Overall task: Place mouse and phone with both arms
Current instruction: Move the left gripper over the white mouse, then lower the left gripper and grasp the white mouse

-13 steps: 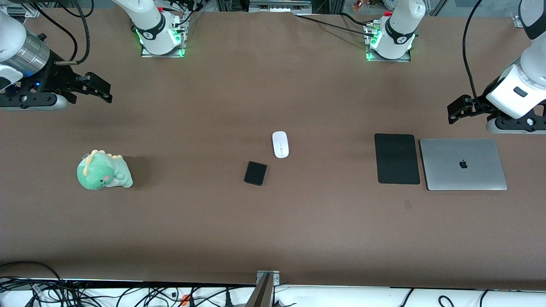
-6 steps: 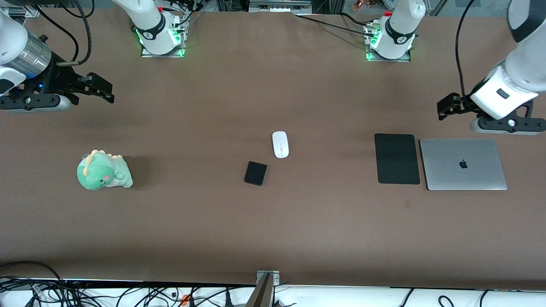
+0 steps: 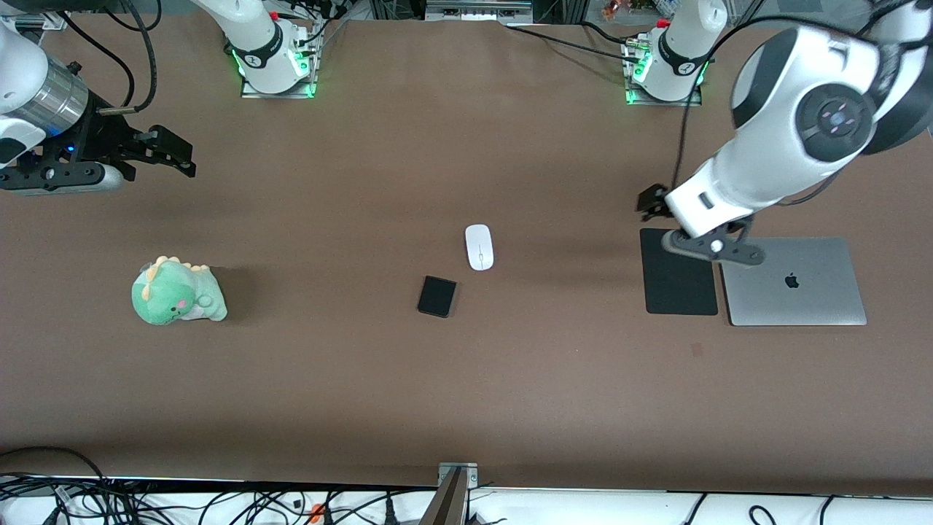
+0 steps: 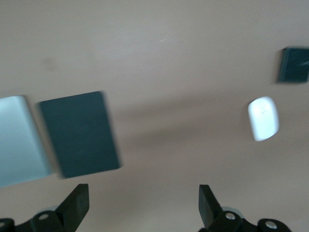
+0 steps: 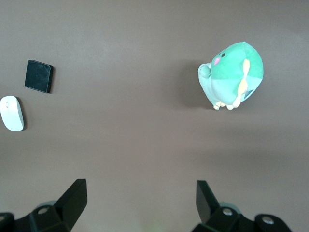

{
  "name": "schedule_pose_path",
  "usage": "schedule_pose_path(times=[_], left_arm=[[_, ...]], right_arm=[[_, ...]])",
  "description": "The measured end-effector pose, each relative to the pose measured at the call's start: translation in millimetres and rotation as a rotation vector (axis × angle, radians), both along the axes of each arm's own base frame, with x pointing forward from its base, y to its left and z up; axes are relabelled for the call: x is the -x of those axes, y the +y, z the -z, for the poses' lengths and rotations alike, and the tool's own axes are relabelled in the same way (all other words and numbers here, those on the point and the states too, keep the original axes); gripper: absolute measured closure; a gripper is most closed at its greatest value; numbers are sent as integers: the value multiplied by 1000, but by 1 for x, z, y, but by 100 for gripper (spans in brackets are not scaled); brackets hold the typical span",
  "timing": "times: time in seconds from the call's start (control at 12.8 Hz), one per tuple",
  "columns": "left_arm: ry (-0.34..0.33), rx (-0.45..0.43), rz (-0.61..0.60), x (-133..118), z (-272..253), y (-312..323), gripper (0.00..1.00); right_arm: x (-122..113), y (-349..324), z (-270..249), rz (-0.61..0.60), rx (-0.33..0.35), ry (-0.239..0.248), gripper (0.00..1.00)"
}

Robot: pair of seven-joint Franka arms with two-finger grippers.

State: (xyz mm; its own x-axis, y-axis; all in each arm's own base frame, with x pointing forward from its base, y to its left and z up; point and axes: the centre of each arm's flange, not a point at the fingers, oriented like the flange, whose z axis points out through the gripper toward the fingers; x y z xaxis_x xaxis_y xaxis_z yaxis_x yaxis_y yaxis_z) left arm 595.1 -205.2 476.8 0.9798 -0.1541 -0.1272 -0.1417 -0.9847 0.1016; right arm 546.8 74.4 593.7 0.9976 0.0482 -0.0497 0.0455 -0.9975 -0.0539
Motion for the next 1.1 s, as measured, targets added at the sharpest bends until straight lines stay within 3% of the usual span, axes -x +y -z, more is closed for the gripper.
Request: schedule_pose_path(times=[0.16,0.47,0.78,1.1], left_arm=[[-4,10,-109,1,30,-53,0],[-55,-25,-267,32,124,-185,0],[-118,-84,-280,67,221,-252,0],[-142,-45,-256,88,272,-282,0]], right_arm=[[0,0,0,-1,0,1,0],[-2,0,4,-1,1,7,0],[-4,0,9,-1,2,16,0],[-5,0,10,-1,2,18,0]])
